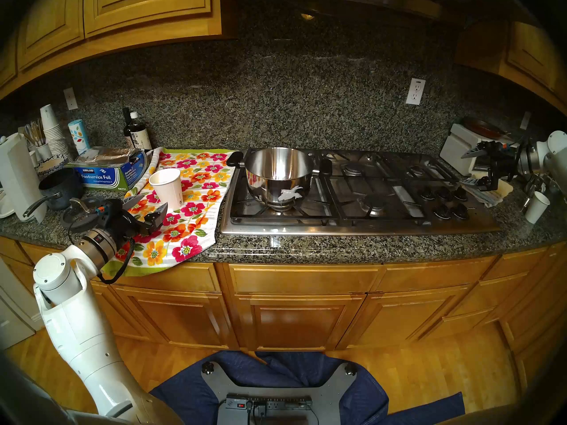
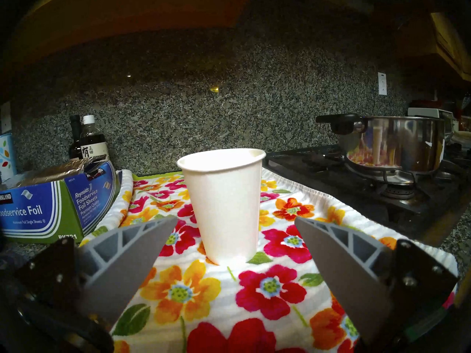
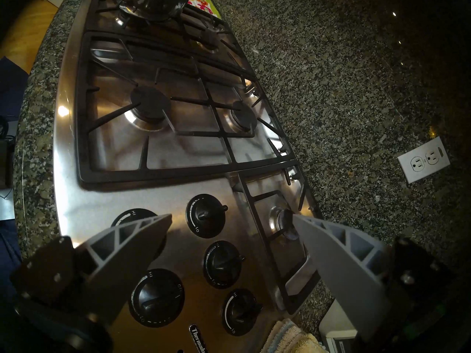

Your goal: Pick up the water cup, pour water into the pot, turn on the stove

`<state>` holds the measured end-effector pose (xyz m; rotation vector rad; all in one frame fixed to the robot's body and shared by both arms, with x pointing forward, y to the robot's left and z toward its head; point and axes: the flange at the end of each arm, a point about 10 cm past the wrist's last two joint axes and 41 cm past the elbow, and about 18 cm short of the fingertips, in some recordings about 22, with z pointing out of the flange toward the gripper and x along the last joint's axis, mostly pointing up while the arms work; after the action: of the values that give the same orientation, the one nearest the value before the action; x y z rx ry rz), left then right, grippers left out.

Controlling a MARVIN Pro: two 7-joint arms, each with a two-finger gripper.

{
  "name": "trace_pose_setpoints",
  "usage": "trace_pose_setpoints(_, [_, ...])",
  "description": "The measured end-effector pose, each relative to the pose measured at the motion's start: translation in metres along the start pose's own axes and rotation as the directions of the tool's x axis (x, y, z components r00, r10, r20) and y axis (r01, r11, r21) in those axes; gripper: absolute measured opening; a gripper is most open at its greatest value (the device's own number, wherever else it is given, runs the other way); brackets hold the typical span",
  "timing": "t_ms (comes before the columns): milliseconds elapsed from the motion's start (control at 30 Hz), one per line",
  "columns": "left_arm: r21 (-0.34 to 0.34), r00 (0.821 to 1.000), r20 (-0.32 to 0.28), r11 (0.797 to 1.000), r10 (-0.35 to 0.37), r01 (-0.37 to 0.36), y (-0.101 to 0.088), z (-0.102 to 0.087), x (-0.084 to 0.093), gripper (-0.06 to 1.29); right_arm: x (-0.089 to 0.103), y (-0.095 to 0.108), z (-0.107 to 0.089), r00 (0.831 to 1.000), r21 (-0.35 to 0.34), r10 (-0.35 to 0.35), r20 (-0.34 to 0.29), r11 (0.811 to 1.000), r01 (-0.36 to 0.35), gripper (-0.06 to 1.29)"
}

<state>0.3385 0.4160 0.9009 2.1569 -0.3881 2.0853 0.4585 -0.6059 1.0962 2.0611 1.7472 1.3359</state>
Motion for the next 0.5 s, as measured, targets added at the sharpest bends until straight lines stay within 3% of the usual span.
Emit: trace_pose_setpoints(500, [0.010,1.000,-0.016,1.000,-0.008,0.008,-0.004,0.012,0.000,1.26,0.000,0.000,0.001,1.000,0.001,0.000,0.001,1.000,0.000,1.23])
